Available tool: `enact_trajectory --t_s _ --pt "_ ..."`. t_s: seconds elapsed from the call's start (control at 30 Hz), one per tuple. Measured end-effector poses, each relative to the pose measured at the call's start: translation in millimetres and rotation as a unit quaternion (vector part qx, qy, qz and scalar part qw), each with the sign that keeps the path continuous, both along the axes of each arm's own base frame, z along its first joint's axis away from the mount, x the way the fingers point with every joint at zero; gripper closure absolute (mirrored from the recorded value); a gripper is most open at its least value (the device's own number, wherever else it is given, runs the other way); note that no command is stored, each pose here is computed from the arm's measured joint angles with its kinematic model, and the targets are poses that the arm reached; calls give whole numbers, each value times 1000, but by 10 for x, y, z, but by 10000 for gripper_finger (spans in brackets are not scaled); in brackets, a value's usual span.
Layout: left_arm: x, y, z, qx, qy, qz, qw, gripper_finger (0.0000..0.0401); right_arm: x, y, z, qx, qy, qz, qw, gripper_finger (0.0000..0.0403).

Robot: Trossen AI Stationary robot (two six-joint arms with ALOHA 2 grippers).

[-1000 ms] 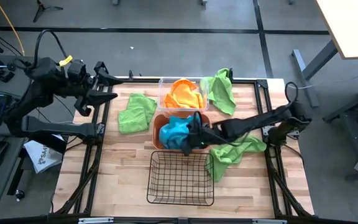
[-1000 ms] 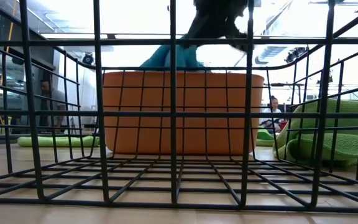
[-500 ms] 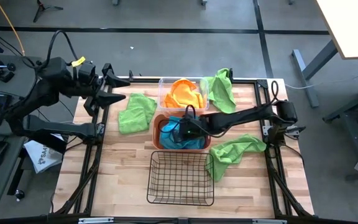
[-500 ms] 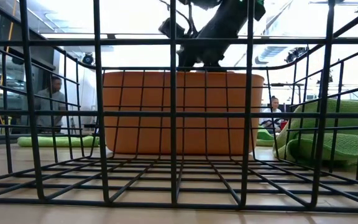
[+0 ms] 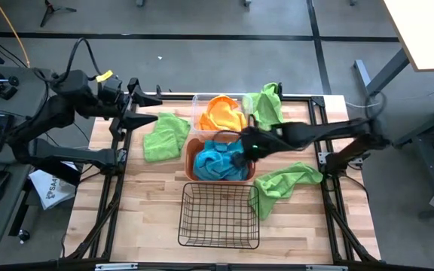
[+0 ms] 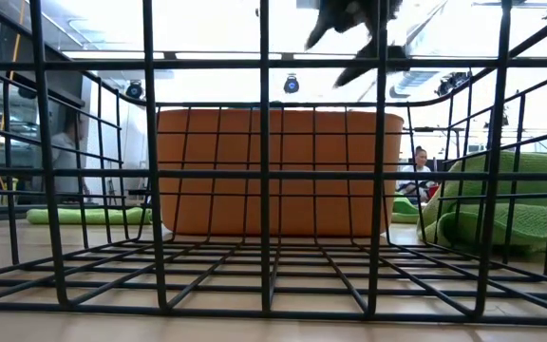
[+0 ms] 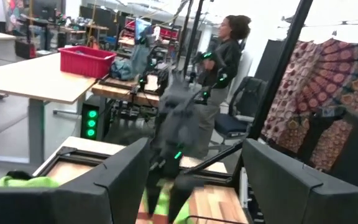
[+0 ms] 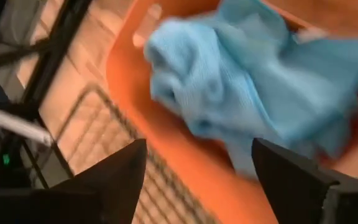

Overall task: Sort microfiber towel by color & place in baskets
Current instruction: Put the bottom green towel into the black wire basket

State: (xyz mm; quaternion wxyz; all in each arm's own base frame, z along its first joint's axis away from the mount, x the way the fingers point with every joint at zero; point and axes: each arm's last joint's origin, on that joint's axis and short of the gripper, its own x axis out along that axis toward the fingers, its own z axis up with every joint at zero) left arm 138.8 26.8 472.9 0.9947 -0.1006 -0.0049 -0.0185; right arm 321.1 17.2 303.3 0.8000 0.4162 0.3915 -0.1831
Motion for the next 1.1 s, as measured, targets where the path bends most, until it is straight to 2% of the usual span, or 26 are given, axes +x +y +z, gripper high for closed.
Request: enact_trajectory --t_s 0.1,0.23,0.37,0.47,0.6,0.7,0.83,0.93,1.03,1.1 --pt "61 21 -33 -4 14 9 1000 156 -322 175 153 1 40 32 999 111" --pt "140 45 -86 -14 37 16 999 156 -684 526 157 -3 133 94 987 111" --pt "230 66 -119 -26 48 16 998 156 -890 885 -21 -25 191 162 968 116" --pt "310 87 -153 -32 59 17 998 156 -965 1047 -291 -41 217 171 960 117" --pt "407 112 -195 -44 72 18 996 156 -993 1050 -612 -52 232 160 958 117" --pt "478 130 -219 -46 77 18 996 156 -962 983 -696 -109 210 159 958 117" --pt "536 144 -255 -46 88 18 995 156 -921 885 -829 -182 208 205 939 117" --pt "544 143 -279 -33 98 11 995 156 -902 833 -1019 -176 210 254 928 117" --pt "532 139 -288 -36 104 10 994 156 -871 801 -1209 -148 188 276 931 117" --pt "508 133 -297 -42 112 10 993 156 -879 778 -1326 -148 189 281 929 117"
